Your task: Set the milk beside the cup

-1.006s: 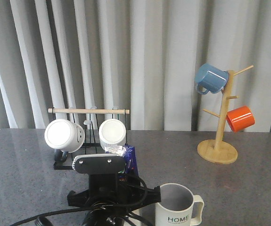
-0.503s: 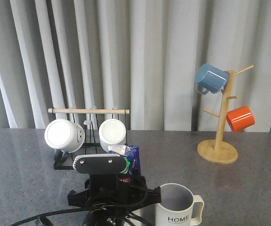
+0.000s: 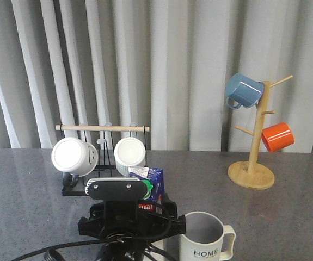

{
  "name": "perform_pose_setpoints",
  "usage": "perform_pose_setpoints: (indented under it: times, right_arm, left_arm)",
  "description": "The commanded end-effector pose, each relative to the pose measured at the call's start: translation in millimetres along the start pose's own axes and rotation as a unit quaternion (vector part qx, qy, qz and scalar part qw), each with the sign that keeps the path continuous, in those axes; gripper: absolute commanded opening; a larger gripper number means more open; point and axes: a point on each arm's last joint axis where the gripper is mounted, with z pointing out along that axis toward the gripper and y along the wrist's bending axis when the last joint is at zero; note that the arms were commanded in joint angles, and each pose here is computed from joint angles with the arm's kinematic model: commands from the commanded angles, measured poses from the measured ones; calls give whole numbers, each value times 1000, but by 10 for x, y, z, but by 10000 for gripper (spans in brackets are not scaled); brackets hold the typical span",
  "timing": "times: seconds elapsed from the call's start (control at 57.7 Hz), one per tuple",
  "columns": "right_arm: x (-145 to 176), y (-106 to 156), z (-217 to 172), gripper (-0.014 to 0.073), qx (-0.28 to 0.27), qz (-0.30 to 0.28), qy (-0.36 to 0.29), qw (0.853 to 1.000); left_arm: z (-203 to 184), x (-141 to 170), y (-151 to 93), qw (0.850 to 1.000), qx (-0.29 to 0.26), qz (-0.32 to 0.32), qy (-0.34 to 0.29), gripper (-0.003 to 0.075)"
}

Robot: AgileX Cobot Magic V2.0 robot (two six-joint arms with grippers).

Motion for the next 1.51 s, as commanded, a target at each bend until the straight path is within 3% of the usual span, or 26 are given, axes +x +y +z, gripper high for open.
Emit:
perform_pose_setpoints:
  times: [0.0, 0.295, 0.589, 0.745, 0.936, 1.006, 1.058, 1.092, 1.162, 1.491]
  right_arm:
    - [-163, -28, 2, -8, 8, -5, -47, 999]
    - [-163, -28, 2, -8, 8, -5, -47, 999]
    - [-161, -28, 2, -8, 8, -5, -47, 999]
    - [-161, -28, 2, -8, 8, -5, -47, 999]
    - [-161, -28, 2, -8, 8, -5, -47, 999]
    - [-161, -28, 2, -8, 8, -5, -47, 999]
    - [-161, -28, 2, -8, 8, -5, -47, 999]
    - [-161, -28, 2, -8, 8, -5, -47, 999]
    - [-161, -28, 2, -8, 8, -5, -47, 999]
    - [-165, -29, 2, -8, 8, -5, -49, 999]
  left_arm:
    - [-83, -286, -13, 999, 8, -10, -52, 625]
    - [-187, -502, -19, 995, 34, 7, -96, 510]
    - [-422, -870, 87, 989, 47, -24, -138, 497]
    - [-682, -1212, 295, 983, 23, -49, -177, 489]
    - [-1010, -1505, 621, 985, -34, -6, -171, 465]
    - [-1109, -1575, 713, 985, -44, 4, -167, 413]
    - [-1174, -1616, 772, 986, -47, -3, -163, 322]
    - [-1217, -1640, 810, 986, -46, -17, -159, 238]
    - [-1293, -1672, 884, 987, -45, -49, -148, -9]
    - [-1349, -1715, 933, 985, -47, -57, -155, -8]
